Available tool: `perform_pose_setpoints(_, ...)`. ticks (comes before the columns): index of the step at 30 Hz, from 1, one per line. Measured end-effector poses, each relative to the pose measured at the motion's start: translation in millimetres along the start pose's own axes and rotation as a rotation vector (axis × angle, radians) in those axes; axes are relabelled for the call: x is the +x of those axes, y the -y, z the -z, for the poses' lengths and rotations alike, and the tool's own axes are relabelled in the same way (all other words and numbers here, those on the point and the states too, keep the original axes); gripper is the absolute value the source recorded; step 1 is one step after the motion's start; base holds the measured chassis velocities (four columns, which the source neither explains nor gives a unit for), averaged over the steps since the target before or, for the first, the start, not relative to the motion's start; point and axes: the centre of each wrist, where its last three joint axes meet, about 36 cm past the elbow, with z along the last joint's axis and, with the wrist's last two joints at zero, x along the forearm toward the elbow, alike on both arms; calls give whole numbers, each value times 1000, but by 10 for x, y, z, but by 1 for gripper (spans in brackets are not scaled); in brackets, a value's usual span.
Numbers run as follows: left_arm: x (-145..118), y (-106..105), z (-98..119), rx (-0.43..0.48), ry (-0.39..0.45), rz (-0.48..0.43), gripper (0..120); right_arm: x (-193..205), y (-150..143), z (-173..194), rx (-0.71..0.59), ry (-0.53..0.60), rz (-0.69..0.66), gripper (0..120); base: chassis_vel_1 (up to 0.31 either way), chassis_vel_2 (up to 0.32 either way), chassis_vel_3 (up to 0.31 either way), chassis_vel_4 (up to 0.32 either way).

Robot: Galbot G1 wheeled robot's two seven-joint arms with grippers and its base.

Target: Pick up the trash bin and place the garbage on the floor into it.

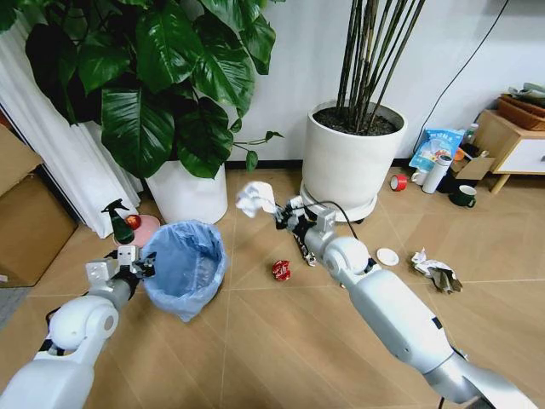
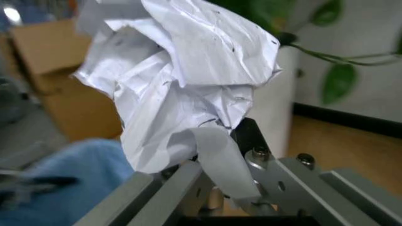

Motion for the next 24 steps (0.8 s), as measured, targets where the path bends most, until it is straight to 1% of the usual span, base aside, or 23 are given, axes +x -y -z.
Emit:
perform_pose_setpoints(2,-81,56,32,-1,-11,-26,0,-32,-209,57,-14,-16,61,0,0,0,0,0)
perform_pose_setpoints(3,-81,56,32,-1,-11,-26,0,-32,-209,57,-14,-16,61,0,0,0,0,0)
perform_pose_setpoints(6,-204,159,82,-1,-21,-57,0,-33,-425,39,-31,-62,132,0,0,0,0,0)
perform_pose_setpoints(7,-204,159,82,-1,-21,-57,0,-33,-425,39,-31,-62,132,0,0,0,0,0)
perform_pose_setpoints(10,-283,255,134,-2,-17,-74,0,-17,-541,-66,-31,-118,172,0,0,0,0,0)
perform_pose_setpoints(16,-297,267,177,1,-12,-72,0,23,-562,-166,-7,-173,184,0,0,0,0,0)
perform_pose_setpoints(17,-293,254,183,0,-11,-70,0,24,-573,-176,-4,-179,183,2,0,0,0,0)
perform_pose_setpoints(20,-255,221,192,-2,-8,-64,0,-14,-636,-208,-6,-185,186,16,0,0,0,0)
perform_pose_setpoints(21,-255,221,192,-2,-8,-64,0,-14,-636,-208,-6,-185,186,16,0,0,0,0)
perform_pose_setpoints(24,-223,212,198,-4,-4,-64,0,-53,-675,-237,-10,-190,190,28,0,0,0,0)
